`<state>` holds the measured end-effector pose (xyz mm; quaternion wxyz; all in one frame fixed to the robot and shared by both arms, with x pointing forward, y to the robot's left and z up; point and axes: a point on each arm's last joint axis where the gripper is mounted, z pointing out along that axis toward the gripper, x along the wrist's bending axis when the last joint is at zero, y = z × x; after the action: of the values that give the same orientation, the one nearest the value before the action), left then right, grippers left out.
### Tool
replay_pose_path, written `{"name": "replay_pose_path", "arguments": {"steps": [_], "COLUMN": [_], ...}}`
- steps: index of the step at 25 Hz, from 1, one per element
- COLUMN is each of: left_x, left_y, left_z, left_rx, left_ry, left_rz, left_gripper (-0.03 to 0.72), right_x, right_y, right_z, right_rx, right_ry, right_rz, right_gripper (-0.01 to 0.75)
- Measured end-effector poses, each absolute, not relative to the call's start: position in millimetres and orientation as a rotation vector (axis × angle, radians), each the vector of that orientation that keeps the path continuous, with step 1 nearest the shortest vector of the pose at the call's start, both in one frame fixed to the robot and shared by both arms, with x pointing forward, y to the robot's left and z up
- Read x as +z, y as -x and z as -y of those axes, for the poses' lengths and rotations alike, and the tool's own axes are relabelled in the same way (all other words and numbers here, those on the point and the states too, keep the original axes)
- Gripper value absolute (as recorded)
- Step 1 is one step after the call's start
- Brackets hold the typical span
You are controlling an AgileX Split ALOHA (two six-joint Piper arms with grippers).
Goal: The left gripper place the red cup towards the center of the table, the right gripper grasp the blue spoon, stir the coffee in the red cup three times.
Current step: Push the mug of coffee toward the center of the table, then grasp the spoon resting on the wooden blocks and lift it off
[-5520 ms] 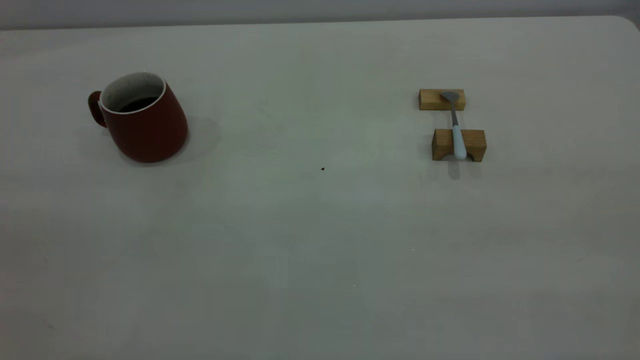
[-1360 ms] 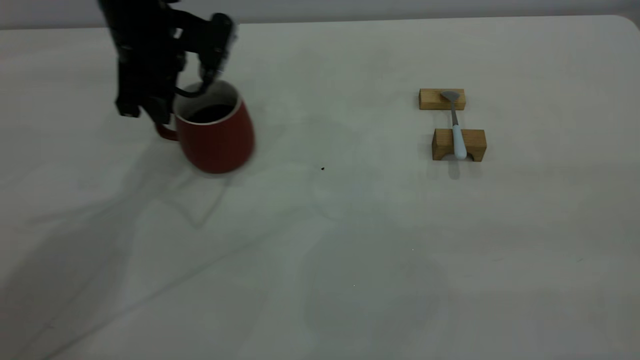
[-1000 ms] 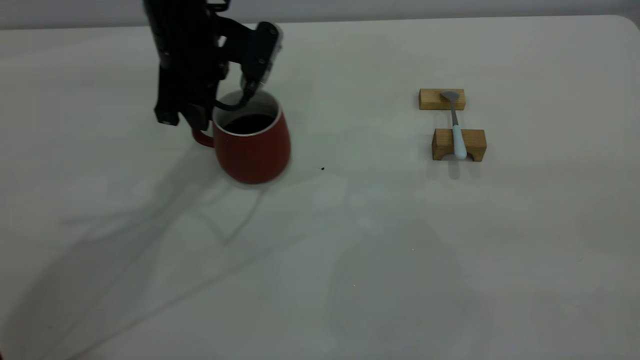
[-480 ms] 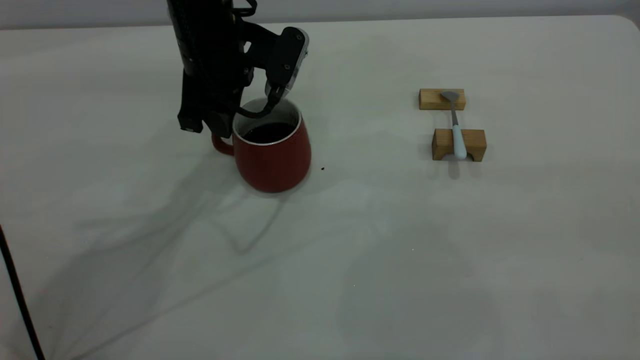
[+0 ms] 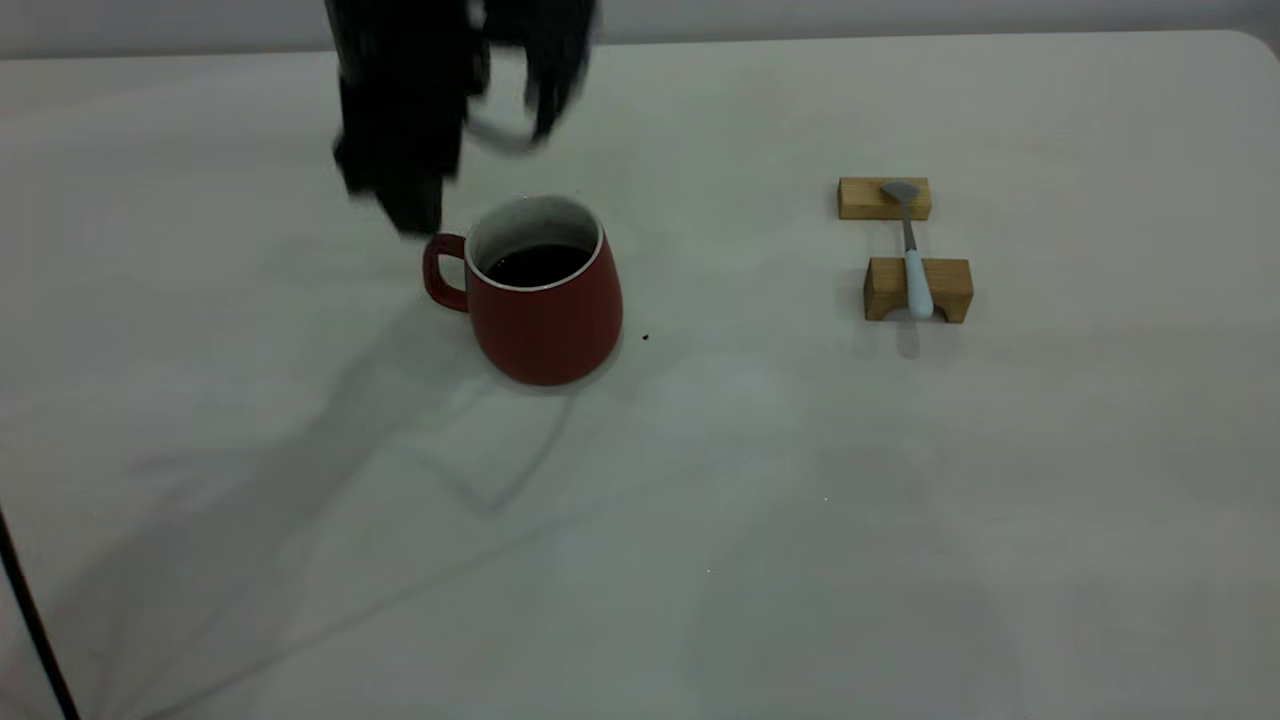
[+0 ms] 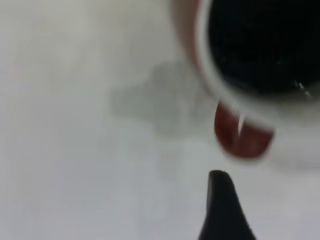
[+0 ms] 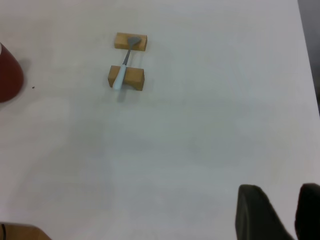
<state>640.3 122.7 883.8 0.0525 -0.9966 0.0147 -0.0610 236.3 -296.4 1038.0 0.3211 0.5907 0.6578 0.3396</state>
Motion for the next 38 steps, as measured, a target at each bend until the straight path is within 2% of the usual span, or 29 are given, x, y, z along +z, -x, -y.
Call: {"name": "replay_pose_path", "arguments": {"steps": [9,17,20,27,38], "left_x": [1046.1,1128.2,1151.8,1186.9,1158.3], "left_y": [-622.1,-590.1,-576.5,-523.9,-377.2], "left_z": [-134.0,-148.7,-155.5,-180.1,-253.1], "left_rx": [-0.362,-0.580,-0.633,-0.705,-0.641], "left_ry": [2.987,2.858,2.813,2.841,2.834], "left_rz": [0.808,1.648,1.838,1.917,2.030], "left_gripper": [0.560,0.560,0.560,0.560,0.560], "right_x": [1038.0,1038.0,1038.0,1038.0,1038.0], "right_y": [-236.3,-236.3,-236.3,-236.3,-236.3], "right_z": [296.4,296.4,296.4,296.4,296.4], "right_rx": [0.892,0.892,0.892,0.892,0.892], "right_ry": [-1.551,-1.551,-1.551,-1.551,-1.551], "right_rz": [-1.729,-1.729,-1.729,-1.729,-1.729], "right_gripper": [0.237,0.237,0.237,0.237,0.237]}}
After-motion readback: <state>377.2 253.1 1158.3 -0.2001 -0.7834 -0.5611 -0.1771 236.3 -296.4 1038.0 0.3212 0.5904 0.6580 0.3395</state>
